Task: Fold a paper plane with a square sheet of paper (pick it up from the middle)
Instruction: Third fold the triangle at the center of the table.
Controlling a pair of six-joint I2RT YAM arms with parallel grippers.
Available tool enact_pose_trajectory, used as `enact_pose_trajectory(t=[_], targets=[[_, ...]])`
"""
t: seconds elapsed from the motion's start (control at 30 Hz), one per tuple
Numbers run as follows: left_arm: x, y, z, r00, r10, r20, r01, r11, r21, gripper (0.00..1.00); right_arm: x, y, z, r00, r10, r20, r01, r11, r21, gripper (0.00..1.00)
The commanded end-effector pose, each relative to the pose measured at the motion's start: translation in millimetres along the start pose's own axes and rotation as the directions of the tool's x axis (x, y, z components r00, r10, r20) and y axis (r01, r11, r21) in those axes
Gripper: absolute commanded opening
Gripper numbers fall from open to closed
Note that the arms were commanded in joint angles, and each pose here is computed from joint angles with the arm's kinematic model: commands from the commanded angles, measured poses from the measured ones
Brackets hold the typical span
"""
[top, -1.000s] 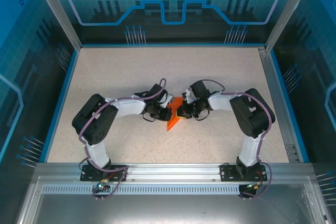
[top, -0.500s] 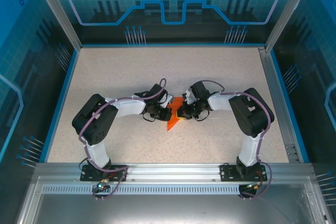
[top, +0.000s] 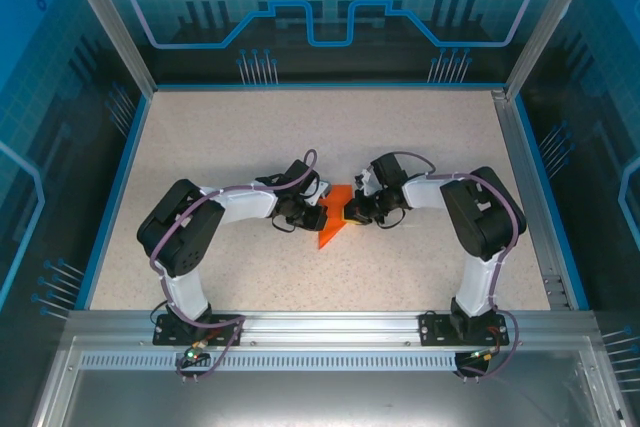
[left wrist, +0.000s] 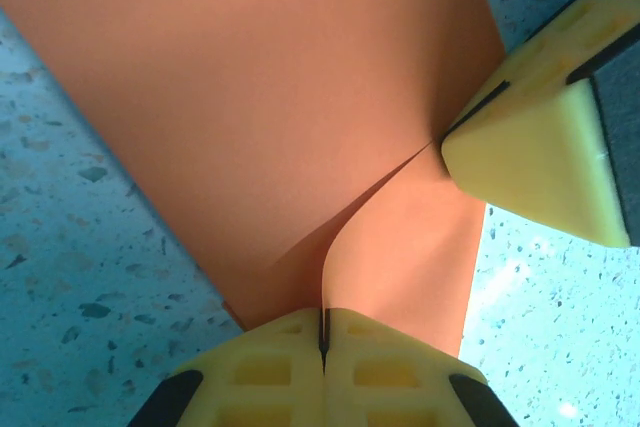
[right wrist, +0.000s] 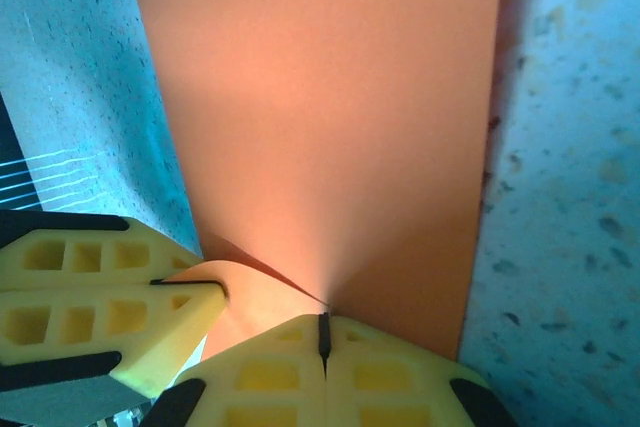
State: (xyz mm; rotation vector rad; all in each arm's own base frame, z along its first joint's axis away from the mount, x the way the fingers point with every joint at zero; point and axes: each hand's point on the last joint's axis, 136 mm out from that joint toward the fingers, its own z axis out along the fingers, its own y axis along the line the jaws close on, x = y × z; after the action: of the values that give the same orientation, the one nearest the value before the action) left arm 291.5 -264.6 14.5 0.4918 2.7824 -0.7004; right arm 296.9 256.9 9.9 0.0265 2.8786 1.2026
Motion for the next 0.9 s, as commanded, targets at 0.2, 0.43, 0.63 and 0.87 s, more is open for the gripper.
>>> enact_pose_trajectory(t=[0.2, 0.43, 0.63, 0.87], targets=[[22, 22, 3, 0.998, -0.001, -0.062, -0.004, 0.996, -0.085, 0.05, -3, 1, -14, 1.0, 0.004, 0.022, -0.004, 1.0, 0.004, 0.01], [21, 21, 4, 0.998, -0.001, -0.062, -0.005, 0.996, -0.085, 0.05, -10, -5, -13, 1.0, 0.014, 0.015, -0.014, 1.0, -0.014, 0.01], [21, 22, 4, 0.998, -0.004, -0.06, -0.001, 0.996, -0.084, 0.05, 0, -36, 3, 0.998, 0.063, -0.017, -0.061, 0.996, 0.067, 0.0], [22, 22, 4, 0.998, -0.003, -0.064, -0.002, 0.996, -0.088, 0.05, -1, -15, -12, 1.0, 0.022, 0.004, -0.023, 0.998, 0.065, 0.0]])
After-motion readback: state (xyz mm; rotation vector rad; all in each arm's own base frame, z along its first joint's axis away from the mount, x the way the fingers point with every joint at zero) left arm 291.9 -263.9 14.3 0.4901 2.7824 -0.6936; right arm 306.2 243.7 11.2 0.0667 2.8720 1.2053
